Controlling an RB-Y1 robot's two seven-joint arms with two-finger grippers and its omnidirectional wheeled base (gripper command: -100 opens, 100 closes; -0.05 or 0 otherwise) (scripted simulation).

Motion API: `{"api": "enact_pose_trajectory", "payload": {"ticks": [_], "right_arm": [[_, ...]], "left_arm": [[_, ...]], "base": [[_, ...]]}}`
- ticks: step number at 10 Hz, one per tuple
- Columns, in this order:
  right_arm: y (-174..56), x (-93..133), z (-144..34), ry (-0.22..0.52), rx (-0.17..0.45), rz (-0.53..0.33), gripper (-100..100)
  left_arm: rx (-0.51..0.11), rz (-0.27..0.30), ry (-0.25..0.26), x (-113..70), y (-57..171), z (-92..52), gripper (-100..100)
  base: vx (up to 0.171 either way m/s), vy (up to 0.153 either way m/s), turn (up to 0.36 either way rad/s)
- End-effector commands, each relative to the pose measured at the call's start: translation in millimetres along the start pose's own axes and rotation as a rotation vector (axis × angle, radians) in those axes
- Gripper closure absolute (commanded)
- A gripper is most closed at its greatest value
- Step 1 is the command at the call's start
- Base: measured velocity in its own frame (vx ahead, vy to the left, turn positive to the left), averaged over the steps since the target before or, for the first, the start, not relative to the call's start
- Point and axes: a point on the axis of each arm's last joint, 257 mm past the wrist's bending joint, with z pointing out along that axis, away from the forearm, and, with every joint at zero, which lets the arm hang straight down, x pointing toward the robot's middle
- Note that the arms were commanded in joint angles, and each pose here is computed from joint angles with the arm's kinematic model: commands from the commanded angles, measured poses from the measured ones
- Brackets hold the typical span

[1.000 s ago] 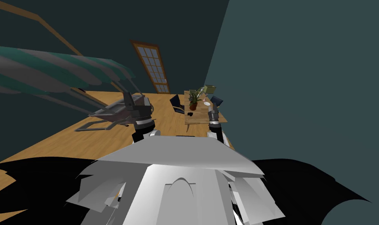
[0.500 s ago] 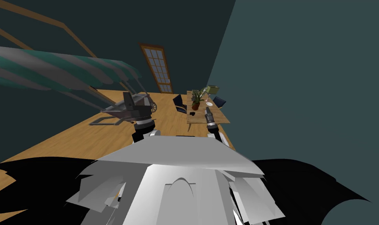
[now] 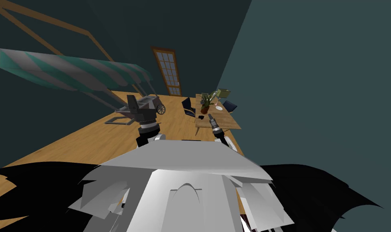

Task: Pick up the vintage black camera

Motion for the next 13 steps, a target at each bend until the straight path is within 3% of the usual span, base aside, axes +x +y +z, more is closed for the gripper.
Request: {"api": "enact_pose_trajectory", "payload": {"ticks": [1,4,5,8,13], "right_arm": [[-17,23,-3.3,0.082,0.022,-0.055,-100],[-45,38,-17.0,0.177,0.065,-0.123,-100],[-65,52,-26.8,0.24,0.09,-0.167,-100],[-88,62,-42.6,0.327,0.119,-0.234,-100],[-150,82,-93.5,0.552,0.188,-0.405,-100]], "left_arm": [[0.0,0.0,0.0,0.0,0,0.0,0],[0.0,0.0,0.0,0.0,0,0.0,0],[0.0,0.0,0.0,0.0,0,0.0,0],[0.0,0.0,0.0,0.0,0,0.0,0],[0.0,0.0,0.0,0.0,0,0.0,0]], "base": [[-0.029,0.087,0.185],[-0.009,0.059,0.116],[-0.003,0.065,0.165],[0.007,0.062,0.126],[0.021,0.064,0.158]]}}
